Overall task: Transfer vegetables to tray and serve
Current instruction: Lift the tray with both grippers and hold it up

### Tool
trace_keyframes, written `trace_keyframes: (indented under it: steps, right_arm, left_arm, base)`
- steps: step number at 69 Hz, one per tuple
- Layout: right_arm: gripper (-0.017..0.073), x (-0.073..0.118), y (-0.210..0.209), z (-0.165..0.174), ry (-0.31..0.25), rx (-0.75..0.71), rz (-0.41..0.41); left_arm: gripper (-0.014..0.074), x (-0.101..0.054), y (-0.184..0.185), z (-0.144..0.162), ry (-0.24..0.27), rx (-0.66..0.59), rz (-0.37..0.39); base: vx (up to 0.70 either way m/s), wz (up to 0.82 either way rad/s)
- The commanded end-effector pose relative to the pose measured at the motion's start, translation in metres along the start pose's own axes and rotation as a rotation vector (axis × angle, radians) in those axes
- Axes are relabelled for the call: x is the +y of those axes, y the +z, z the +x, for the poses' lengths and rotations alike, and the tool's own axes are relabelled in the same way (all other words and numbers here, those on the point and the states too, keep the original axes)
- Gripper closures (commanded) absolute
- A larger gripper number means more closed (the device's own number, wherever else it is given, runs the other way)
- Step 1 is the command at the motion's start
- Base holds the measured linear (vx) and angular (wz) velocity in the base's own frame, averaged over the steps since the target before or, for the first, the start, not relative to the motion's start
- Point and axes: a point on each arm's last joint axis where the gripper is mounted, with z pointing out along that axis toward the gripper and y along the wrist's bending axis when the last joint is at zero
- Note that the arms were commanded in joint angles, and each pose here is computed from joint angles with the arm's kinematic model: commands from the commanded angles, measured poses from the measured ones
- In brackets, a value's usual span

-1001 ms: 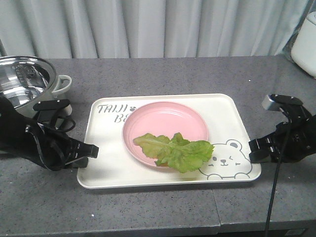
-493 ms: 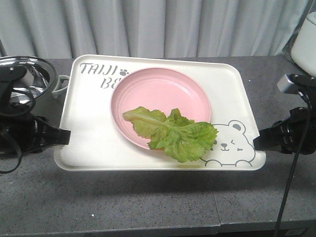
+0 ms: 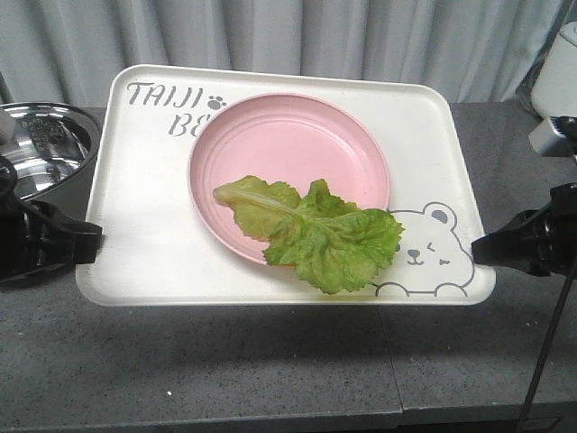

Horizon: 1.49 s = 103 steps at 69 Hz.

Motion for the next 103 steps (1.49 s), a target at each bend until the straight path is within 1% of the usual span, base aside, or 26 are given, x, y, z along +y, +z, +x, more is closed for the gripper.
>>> trace_keyframes:
  steps: [1, 7, 17, 22, 29, 37, 103]
  right_arm:
    - [0.0564, 0.019, -0.012, -0.008, -0.015, -0.066, -0.106]
    - [0.0564, 0.019, -0.013, -0.007, -0.015, -0.064, -0.109]
    - [0.0564, 0.019, -0.013, -0.007, -0.016, -0.064, -0.108]
    - [0.0564, 0.019, -0.012, -0.008, -0.016, -0.066, -0.106]
    - [0.0564, 0.019, -0.013, -0.007, -0.016, -0.065, -0.107]
    - [0.0564, 0.019, -0.013, -0.007, -0.016, -0.064, -0.108]
    - [0.0564, 0.019, -0.013, -0.007, -0.013, -0.063, -0.112]
  left_arm:
    - [0.0601, -0.010, -0.009, -0.012, -0.007, -0.092, 0.059]
    - [0.0601, -0.009, -0.008, -0.012, -0.005, -0.093, 0.057]
    - [0.0601, -0.006, -0.003, -0.012, 0.018, -0.072, 0.028]
    - [0.0601, -0.005, 0.003, -0.011, 0.013, -0.045, 0.027]
    - [0.0601, -0.002, 0.014, -0.010, -0.014, 0.004, 0.024]
    - [0.0601, 0.000, 0.023, -0.009, -0.021, 0.038, 0.021]
    - [0.0600, 0.000, 0.022, -0.009, -0.019, 0.035, 0.021]
  base:
    - [0.00, 0.00]
    - [0.00, 0.00]
    - [0.00, 0.00]
    - [0.00, 0.00]
    - [0.00, 0.00]
    - [0.00, 0.00]
    - [0.00, 0.00]
